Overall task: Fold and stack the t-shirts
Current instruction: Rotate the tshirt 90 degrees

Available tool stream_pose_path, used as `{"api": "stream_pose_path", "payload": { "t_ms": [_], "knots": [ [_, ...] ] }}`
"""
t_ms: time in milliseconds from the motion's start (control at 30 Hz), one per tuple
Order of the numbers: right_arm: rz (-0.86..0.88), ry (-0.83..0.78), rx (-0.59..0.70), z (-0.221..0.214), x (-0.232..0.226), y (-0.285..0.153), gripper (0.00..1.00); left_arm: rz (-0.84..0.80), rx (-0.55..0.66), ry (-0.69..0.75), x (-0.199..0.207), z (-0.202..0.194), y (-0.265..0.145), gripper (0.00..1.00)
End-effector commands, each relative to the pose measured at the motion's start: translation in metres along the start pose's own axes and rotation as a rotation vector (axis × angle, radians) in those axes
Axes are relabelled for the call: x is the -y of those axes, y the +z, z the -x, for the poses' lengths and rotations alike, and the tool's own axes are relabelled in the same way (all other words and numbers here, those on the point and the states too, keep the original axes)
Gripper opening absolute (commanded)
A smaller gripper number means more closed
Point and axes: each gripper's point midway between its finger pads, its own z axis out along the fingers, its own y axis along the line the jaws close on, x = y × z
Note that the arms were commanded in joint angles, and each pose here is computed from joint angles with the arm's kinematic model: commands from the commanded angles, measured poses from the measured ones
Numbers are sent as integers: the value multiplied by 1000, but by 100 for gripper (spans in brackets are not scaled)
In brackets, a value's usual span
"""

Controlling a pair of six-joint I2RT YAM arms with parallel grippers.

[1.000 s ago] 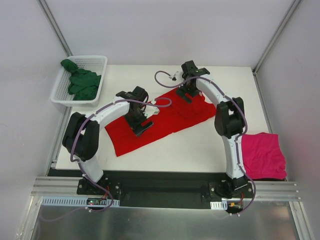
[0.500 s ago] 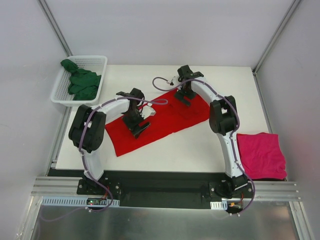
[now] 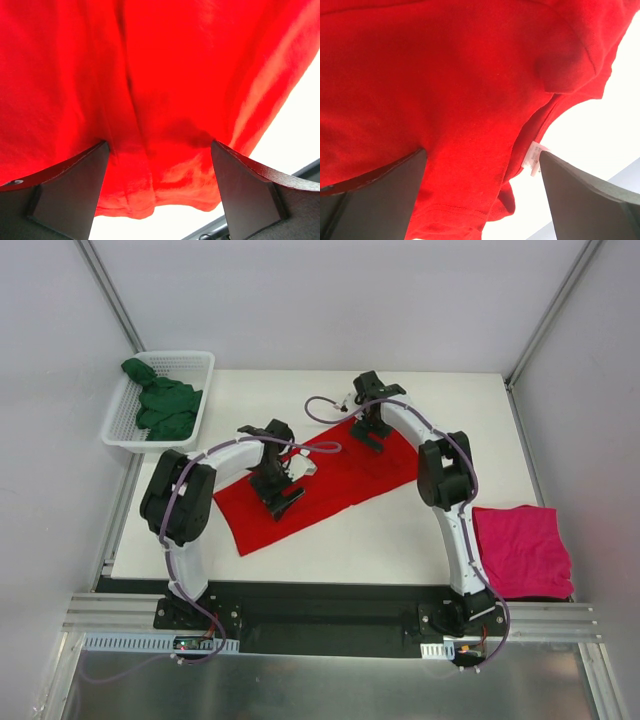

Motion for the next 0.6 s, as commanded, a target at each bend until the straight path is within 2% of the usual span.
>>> {"api": "stream_pose_path", "payload": {
  "t_ms": [0, 133, 333, 400, 567],
  "knots": [
    [-55, -32, -25, 4, 7, 12, 100, -161, -50, 17, 57, -16, 6, 84],
    [-74, -63, -18, 13, 5, 20, 100, -214, -55, 36, 83, -9, 4, 84],
    [-95, -89, 36, 40, -3, 25, 100, -253, -47, 56, 96, 19, 5, 84],
    [-96, -96, 63, 50, -7, 27, 97, -269, -34, 86, 102, 33, 6, 84],
    [-131, -117, 142, 79, -13, 29, 97, -291, -19, 152, 115, 53, 12, 84]
  ]
}}
